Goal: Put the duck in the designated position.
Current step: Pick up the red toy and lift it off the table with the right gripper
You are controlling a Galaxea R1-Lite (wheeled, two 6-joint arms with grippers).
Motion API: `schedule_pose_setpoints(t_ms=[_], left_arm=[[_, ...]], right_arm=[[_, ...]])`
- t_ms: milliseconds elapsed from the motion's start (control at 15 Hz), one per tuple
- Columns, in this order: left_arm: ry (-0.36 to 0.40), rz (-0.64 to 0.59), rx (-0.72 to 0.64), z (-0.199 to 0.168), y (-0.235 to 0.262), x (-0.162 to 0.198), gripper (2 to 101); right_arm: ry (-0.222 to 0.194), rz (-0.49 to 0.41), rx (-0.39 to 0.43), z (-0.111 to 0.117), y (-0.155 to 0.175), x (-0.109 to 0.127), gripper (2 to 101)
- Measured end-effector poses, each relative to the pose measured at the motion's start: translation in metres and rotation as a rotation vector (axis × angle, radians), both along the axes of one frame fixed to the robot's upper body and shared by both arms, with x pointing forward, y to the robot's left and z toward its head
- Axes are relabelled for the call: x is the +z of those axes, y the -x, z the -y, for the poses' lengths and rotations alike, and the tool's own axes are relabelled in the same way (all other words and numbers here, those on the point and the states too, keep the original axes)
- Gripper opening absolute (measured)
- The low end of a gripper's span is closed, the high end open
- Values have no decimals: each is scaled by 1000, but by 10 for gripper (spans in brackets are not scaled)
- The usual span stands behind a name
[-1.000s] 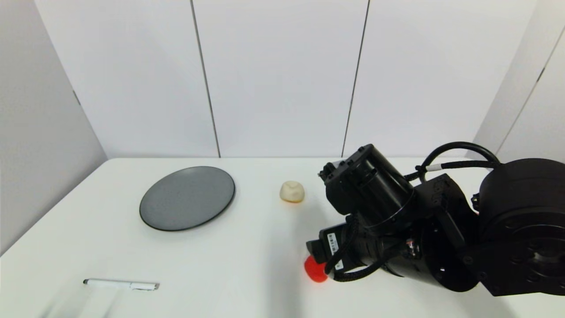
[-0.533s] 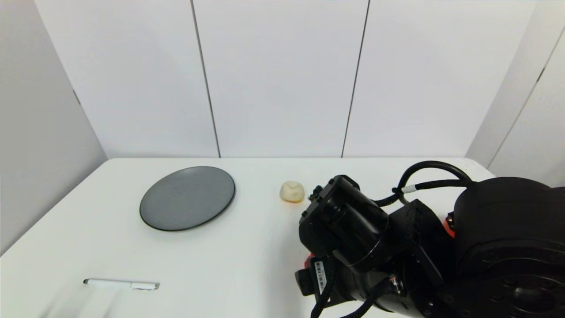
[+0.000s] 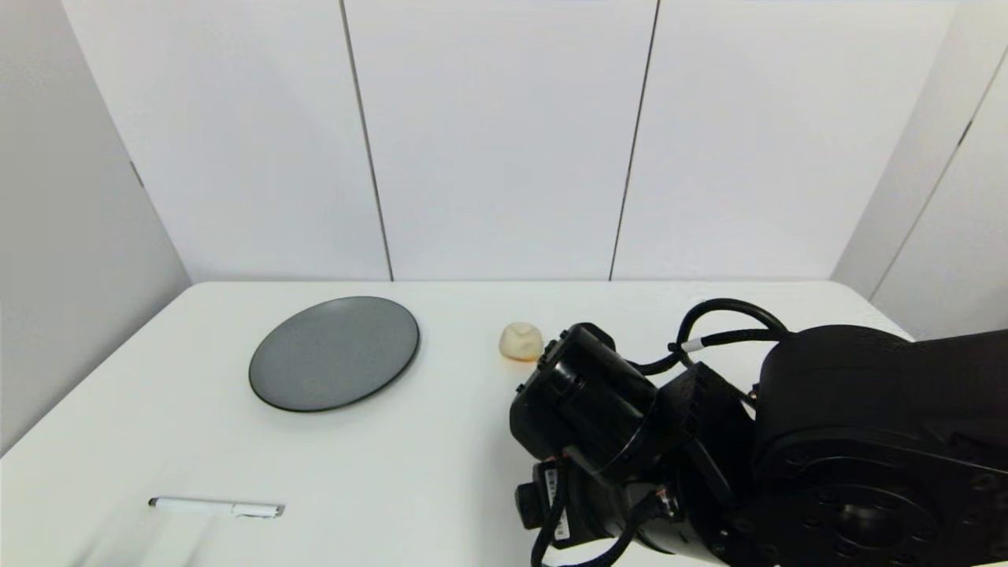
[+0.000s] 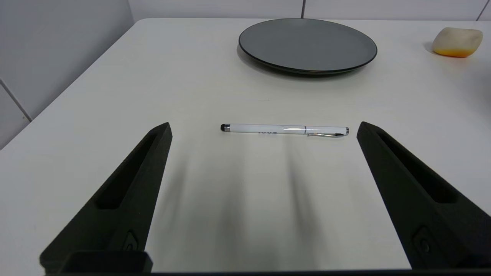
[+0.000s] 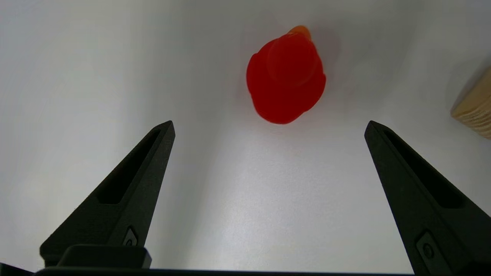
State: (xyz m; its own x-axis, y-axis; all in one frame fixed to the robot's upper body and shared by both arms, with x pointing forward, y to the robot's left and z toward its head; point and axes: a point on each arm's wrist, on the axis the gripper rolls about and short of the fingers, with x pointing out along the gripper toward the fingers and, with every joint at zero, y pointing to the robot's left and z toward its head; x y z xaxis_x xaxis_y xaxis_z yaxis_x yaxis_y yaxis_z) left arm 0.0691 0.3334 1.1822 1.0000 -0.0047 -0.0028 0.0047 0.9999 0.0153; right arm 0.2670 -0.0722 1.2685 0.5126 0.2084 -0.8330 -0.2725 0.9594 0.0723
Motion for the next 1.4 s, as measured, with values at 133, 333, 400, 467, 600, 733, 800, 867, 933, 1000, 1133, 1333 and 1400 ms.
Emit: schedule_pose_setpoints(t_ms=[133, 333, 400, 467, 600, 733, 800, 867, 933, 1000, 1133, 1333, 1400], left_arm=[[0, 0, 1, 0, 0, 0, 978], [0, 0, 0, 0, 0, 0, 978], [0, 0, 1, 0, 0, 0, 978], [0, 0, 1, 0, 0, 0, 978], [0, 0, 1, 0, 0, 0, 978], [0, 0, 1, 0, 0, 0, 978], [0, 0, 1, 0, 0, 0, 978], [0, 0, 0, 0, 0, 0, 978], [0, 0, 0, 0, 0, 0, 978], [0, 0, 1, 0, 0, 0, 978], [0, 0, 0, 0, 0, 0, 978], [0, 0, 1, 0, 0, 0, 978], [0, 0, 1, 0, 0, 0, 978]], right_arm=[[9, -5, 0, -3, -2, -5, 980], [25, -15, -5, -5, -5, -12, 980], [29, -15, -10, -6, -7, -14, 980], [22, -10, -14, -7, -10, -16, 980], [10, 0, -25, -9, -16, -19, 980], [17, -2, -29, -9, -19, -22, 980], [22, -4, -31, -9, -20, -23, 980], [26, -7, -35, -8, -21, -25, 980], [27, -8, -37, -8, -22, -26, 980], [30, -10, -40, -8, -23, -27, 980], [32, -13, -46, -7, -25, -28, 980], [38, -18, -57, -6, -28, -31, 980], [39, -18, -59, -6, -29, -31, 980]])
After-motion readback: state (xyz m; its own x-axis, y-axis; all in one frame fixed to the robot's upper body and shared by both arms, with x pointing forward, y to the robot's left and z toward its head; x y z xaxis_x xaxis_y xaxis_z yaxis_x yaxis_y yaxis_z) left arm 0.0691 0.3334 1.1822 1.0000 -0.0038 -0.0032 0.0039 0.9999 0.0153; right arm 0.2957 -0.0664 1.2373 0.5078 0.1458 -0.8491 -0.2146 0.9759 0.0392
